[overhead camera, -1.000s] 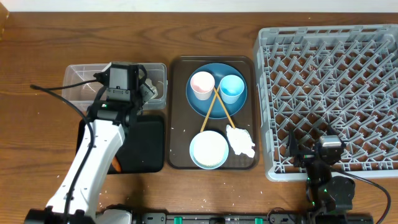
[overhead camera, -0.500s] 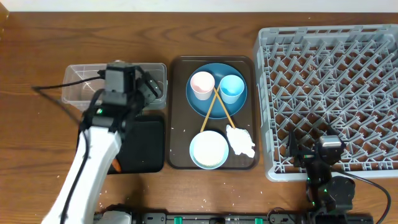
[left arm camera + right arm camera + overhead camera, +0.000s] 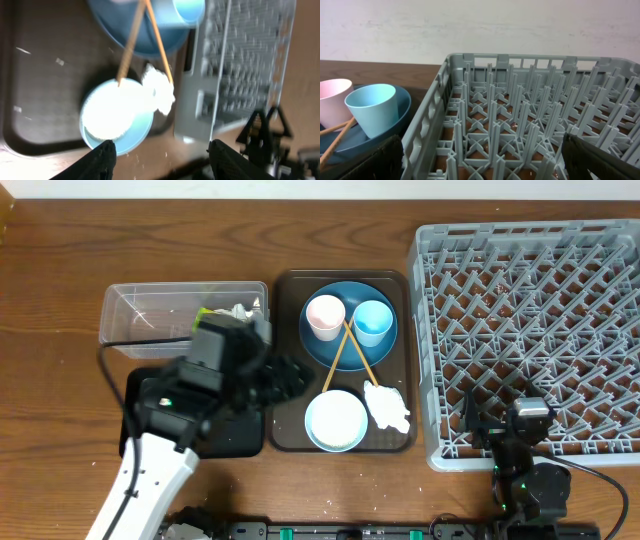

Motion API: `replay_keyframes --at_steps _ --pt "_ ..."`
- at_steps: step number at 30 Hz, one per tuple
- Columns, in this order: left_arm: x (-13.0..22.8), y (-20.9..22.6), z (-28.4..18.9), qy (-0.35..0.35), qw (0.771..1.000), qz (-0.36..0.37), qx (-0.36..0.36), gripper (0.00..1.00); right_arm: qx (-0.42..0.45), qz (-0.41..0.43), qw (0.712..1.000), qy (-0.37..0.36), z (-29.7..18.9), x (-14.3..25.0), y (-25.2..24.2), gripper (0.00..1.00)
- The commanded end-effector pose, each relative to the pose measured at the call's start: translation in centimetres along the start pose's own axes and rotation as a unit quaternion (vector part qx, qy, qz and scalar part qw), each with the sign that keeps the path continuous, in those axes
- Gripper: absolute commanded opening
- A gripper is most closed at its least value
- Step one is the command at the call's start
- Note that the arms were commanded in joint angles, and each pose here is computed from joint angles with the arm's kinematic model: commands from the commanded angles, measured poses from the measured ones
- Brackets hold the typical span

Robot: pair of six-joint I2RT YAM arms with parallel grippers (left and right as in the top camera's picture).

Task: Sort waste into correct bins and load items into the dishwasher rack
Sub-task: 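Reach the left gripper to the remaining white tissue and grasp it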

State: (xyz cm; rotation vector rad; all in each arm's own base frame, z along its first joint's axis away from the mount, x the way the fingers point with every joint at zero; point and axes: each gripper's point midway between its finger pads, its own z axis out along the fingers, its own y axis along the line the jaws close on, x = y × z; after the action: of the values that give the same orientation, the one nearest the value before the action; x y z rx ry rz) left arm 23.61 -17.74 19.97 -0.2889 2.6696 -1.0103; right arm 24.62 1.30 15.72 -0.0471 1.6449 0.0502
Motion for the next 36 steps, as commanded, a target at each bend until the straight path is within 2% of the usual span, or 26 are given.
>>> replay_keyframes --at_steps 1,6,9,15,26,36 --pt "1.7 -0.7 1.3 0.006 0.999 0.016 -0.028 0.61 0.004 -0.007 1.000 0.002 0.0 0.1 -0.2 0.99" --pt "3.7 -2.7 3.6 -0.016 0.997 0.051 -0.052 0.61 0.004 -0.007 1.000 0.002 0.0 0.1 -0.2 0.99" --pt "4.9 -4.2 5.2 -0.031 0.996 0.070 -0.054 0.56 0.004 -0.007 1.000 0.002 0.0 0.1 -0.2 0.99" --pt "7.0 -6.4 9.5 -0.042 0.993 0.102 -0.052 0.53 0.004 -0.007 1.000 0.002 0.0 0.1 -0.2 0.99" --pt "7.5 -4.3 15.9 -0.028 0.990 0.101 -0.097 0.50 0.004 -0.007 1.000 0.002 0.0 0.1 -0.2 0.99" --pt "6.7 -2.8 18.4 -0.049 0.985 0.103 -0.126 0.50 0.004 -0.007 1.000 0.002 0.0 0.1 -0.2 0.99"
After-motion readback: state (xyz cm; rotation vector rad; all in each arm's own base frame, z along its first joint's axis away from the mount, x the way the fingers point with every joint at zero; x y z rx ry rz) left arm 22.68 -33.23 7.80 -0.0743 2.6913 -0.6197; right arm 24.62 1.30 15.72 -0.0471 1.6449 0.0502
